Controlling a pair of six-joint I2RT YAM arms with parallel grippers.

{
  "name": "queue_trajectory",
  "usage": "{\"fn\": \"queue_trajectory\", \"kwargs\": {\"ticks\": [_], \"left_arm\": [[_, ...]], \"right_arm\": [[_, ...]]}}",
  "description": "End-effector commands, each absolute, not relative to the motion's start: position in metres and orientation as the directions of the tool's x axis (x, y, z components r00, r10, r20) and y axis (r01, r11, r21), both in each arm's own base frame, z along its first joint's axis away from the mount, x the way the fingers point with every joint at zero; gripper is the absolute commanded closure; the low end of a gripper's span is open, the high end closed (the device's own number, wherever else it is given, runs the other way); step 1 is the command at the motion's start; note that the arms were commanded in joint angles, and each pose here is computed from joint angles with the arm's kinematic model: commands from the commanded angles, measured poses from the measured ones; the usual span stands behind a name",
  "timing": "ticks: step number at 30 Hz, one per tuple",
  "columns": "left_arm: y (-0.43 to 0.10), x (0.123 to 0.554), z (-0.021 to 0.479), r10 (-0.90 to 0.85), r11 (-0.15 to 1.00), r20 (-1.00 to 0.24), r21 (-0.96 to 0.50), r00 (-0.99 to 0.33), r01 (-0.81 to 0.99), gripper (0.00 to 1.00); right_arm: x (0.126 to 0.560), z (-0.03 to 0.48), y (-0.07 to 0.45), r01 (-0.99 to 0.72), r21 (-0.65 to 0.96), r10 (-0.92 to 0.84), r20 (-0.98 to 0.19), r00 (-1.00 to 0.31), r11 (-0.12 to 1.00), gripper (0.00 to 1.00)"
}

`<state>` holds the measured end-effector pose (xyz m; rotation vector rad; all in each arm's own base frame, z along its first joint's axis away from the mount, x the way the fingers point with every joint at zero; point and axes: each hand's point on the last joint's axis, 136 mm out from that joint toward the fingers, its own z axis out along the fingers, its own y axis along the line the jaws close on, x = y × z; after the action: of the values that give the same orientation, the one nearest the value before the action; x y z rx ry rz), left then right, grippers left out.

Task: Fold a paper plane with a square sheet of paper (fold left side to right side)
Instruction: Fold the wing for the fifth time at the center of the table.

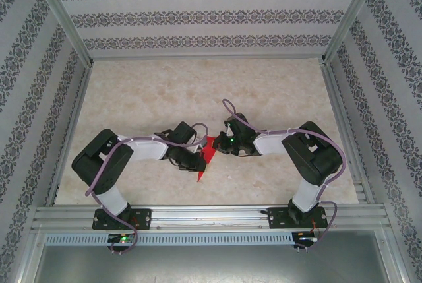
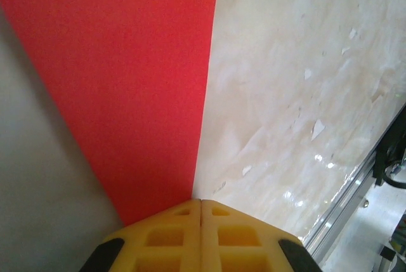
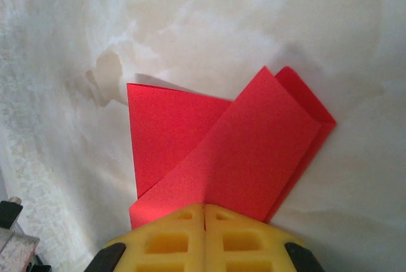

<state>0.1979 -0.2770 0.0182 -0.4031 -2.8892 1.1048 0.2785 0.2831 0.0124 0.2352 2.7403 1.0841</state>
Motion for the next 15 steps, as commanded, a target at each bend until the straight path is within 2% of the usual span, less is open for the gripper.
{"fn": "queue_trajectory", "kwargs": {"ticks": [1,15], "left_arm": [[-0.263,0.17,0.013,0.306,0.737,-0.006,-0.632,-0.952,0.241,1.0],[-0.249,0.146,0.015,0.344,0.734,0.019,-0.629,-0.939,0.256,1.0]], "right_arm": [[0.249,-0.041,0.246,0.182,0.529,0.226,-0.019,-0.974,0.829,1.0],[0.248,-0.041,0.244,0.187,0.528,0.23,-0.016,-0.973,0.828,1.0]]}}
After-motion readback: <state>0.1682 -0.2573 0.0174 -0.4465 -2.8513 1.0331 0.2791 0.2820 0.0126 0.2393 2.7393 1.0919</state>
